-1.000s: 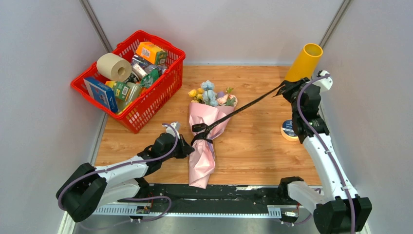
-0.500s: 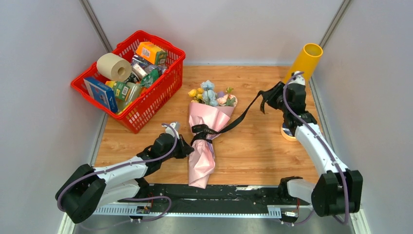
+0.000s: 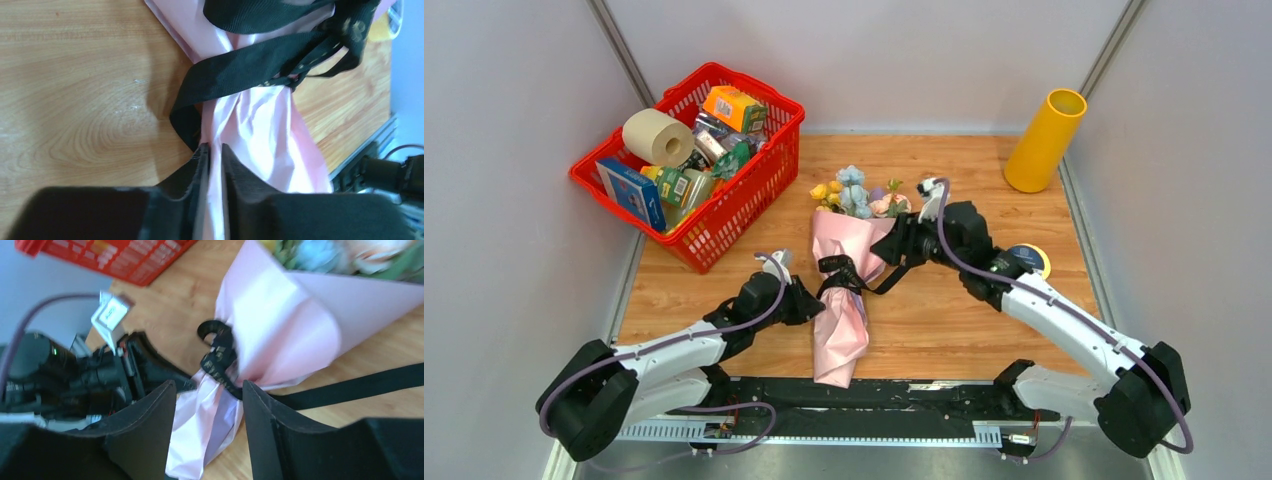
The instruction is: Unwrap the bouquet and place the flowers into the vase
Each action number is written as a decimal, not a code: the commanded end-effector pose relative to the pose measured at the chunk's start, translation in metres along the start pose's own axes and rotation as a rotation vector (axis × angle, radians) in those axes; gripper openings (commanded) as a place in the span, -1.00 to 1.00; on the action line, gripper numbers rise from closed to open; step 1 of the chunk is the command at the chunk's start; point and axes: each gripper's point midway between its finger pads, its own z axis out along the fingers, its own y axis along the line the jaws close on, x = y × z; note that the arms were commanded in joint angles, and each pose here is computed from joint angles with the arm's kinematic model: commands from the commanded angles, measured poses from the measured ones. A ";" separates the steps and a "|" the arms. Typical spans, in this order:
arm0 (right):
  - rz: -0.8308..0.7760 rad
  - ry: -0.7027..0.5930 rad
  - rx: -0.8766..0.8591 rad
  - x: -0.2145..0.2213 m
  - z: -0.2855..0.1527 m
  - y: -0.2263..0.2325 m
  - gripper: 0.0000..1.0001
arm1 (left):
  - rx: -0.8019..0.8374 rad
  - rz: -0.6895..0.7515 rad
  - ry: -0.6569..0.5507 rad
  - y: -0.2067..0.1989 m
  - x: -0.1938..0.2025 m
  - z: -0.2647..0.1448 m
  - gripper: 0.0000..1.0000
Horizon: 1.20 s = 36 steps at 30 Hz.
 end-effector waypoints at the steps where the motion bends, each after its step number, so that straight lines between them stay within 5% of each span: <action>1: -0.029 -0.013 -0.122 0.026 0.008 0.031 0.09 | 0.015 0.011 -0.065 -0.021 -0.028 -0.006 -0.36; 4: -0.118 0.025 -0.189 0.048 0.021 0.043 0.18 | -0.002 0.035 -0.110 -0.024 -0.041 -0.011 -0.03; 11: -0.262 0.137 -0.167 0.085 0.054 0.027 0.27 | -0.094 0.092 -0.123 -0.011 -0.051 -0.006 0.06; 17: -0.271 0.181 -0.076 0.097 0.077 0.008 0.13 | -0.076 0.093 -0.091 -0.016 -0.053 0.001 0.06; 20: -0.276 0.166 -0.022 0.096 0.081 0.003 -0.15 | -0.073 0.113 -0.096 -0.017 -0.056 0.002 0.08; 24: -0.241 0.138 0.007 0.080 0.077 0.008 -1.00 | -0.042 0.139 -0.104 -0.022 -0.061 0.000 0.22; 36: -0.172 -0.004 0.034 0.023 0.073 0.024 -1.00 | 0.090 0.289 -0.080 -0.055 -0.073 0.012 0.27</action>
